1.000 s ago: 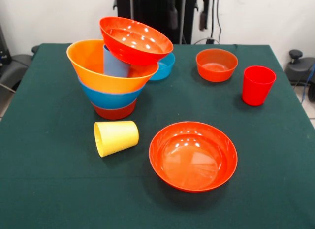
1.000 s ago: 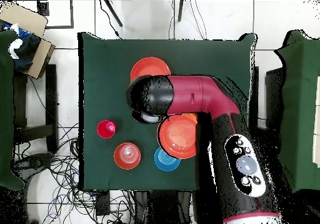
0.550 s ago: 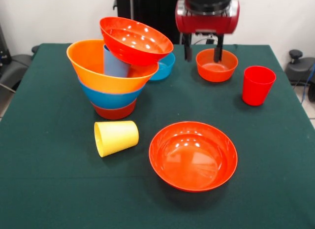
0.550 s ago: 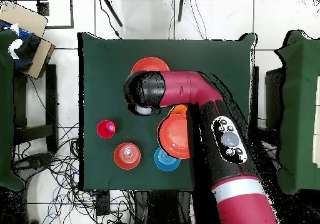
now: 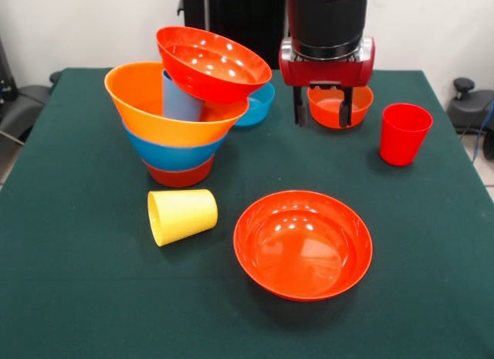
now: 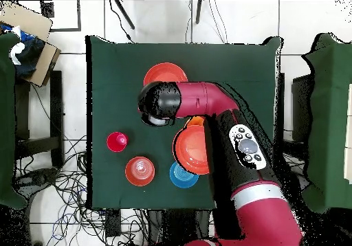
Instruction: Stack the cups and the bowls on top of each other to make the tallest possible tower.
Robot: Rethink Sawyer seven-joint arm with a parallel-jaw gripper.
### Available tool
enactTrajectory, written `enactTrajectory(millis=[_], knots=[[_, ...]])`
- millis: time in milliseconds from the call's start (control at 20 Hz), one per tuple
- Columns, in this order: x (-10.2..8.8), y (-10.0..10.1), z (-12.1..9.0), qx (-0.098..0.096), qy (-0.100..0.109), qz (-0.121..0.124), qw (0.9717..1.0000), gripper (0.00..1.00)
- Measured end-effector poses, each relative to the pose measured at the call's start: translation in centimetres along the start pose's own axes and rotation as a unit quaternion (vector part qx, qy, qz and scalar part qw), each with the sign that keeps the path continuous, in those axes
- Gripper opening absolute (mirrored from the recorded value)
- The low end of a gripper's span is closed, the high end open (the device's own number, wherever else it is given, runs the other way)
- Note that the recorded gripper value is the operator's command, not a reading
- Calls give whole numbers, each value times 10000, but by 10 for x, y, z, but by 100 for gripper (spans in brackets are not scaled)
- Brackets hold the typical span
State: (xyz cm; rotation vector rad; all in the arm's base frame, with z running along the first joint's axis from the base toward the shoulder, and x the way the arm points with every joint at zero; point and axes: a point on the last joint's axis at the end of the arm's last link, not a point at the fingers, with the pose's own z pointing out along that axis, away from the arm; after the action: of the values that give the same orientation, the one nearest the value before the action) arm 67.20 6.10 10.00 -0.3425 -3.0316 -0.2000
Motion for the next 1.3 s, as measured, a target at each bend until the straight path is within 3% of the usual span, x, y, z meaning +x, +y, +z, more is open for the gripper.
enactTrajectory(millis=[350, 800, 1300], knots=[[-4, 1, -18, 34, -154, -21, 9999, 100], [-1, 5, -68, 82, -480, -25, 9988, 100], [13, -13, -94, 99, -516, 151, 9985, 100]])
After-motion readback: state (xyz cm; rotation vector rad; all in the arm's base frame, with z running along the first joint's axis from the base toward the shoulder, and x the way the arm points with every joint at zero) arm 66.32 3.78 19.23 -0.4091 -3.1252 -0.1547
